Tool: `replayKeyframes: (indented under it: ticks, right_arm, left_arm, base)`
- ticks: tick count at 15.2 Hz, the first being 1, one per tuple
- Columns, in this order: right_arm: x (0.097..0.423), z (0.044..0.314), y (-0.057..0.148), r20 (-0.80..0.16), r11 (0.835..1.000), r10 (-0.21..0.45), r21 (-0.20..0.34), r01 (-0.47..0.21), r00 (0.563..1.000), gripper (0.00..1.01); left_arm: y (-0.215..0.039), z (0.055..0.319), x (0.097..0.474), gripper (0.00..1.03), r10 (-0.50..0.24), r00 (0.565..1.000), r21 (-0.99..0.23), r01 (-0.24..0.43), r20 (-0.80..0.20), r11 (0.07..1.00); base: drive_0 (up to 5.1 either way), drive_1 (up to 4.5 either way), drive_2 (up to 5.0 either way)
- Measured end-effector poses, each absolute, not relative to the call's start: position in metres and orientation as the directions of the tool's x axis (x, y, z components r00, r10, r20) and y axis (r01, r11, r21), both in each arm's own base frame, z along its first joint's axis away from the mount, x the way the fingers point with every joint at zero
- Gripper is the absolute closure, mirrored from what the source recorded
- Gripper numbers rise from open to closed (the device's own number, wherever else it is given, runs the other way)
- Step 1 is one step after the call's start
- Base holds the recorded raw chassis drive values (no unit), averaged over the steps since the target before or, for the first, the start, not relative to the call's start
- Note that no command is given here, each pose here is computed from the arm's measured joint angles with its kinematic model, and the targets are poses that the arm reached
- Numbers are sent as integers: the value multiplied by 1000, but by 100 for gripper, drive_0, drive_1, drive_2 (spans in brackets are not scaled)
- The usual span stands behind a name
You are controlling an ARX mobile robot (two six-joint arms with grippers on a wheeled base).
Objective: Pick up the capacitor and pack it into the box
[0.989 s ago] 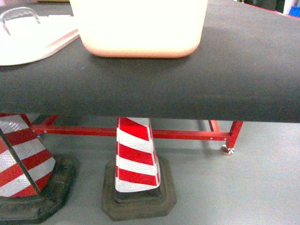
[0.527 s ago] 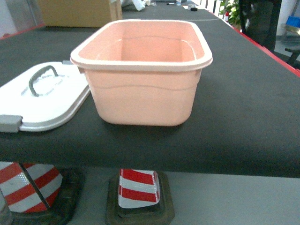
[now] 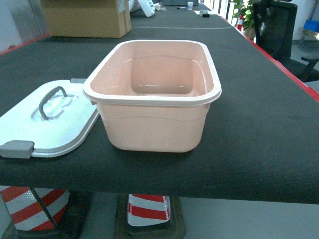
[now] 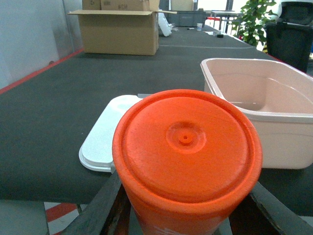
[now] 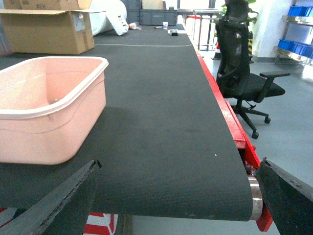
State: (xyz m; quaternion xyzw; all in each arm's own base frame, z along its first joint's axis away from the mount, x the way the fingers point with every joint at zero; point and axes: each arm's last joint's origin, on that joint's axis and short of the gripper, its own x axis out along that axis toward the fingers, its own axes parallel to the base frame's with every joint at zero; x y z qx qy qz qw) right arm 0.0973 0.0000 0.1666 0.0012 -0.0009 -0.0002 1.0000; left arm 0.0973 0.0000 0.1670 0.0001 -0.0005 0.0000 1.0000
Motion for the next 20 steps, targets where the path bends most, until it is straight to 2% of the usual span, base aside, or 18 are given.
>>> replayKeyframes:
  ticks: [5, 6, 7, 8, 9, 10, 11, 12, 15, 16, 17, 20]
  right_arm:
    - [97, 167, 0, 2, 1000, -1, 2, 1, 1000, 3]
    - [97, 167, 0, 2, 1000, 0, 2, 0, 1000, 3]
    - [97, 167, 0, 2, 1000, 0, 2, 0, 1000, 3]
    - [97, 167, 0, 2, 1000, 0, 2, 0, 1000, 3]
    - [97, 167, 0, 2, 1000, 0, 2, 0, 1000, 3]
    - [97, 167, 0, 2, 1000, 0, 2, 0, 1000, 3]
    - [97, 167, 0, 2, 1000, 0, 2, 0, 1000, 3]
    - [97, 167, 0, 2, 1000, 0, 2, 0, 1000, 3]
    - [97, 167, 0, 2, 1000, 0, 2, 0, 1000, 3]
    - [97, 167, 0, 2, 1000, 0, 2, 0, 1000, 3]
    - [97, 167, 0, 2, 1000, 0, 2, 0, 1000, 3]
    - [97, 167, 0, 2, 1000, 0, 2, 0, 1000, 3]
  left_arm:
    - [-1, 167, 99, 59, -8, 1000, 18, 8, -2, 1000]
    - [-5, 175, 109, 59, -14, 999, 55, 12, 32, 998]
    - [-14, 183, 126, 59, -62, 997, 57, 59, 46, 997]
    - [-24, 192, 146, 59, -78, 994, 53, 74, 73, 996]
    - [-37, 207, 174, 59, -66, 990, 41, 62, 121, 997]
    - [-56, 221, 202, 59, -81, 982, 26, 78, 168, 997]
    - [-79, 228, 232, 59, -110, 979, 36, 105, 173, 994]
    - [-104, 225, 264, 59, -146, 983, 49, 141, 113, 989]
    - [-168, 201, 351, 59, -184, 981, 83, 188, -54, 979]
    - [-180, 196, 371, 56, -181, 981, 82, 187, -73, 979]
    - [-189, 196, 386, 43, -156, 986, 82, 161, -66, 983]
    - [-190, 203, 387, 7, -150, 988, 75, 153, -43, 985]
  base:
    - [0, 0, 0]
    - [0, 0, 0]
    - [0, 0, 0]
    - [0, 0, 0]
    - [0, 0, 0]
    - [0, 0, 0]
    - [0, 0, 0]
    - [0, 0, 0]
    - [0, 0, 0]
    - [0, 0, 0]
    - [0, 0, 0]
    - [0, 0, 0]
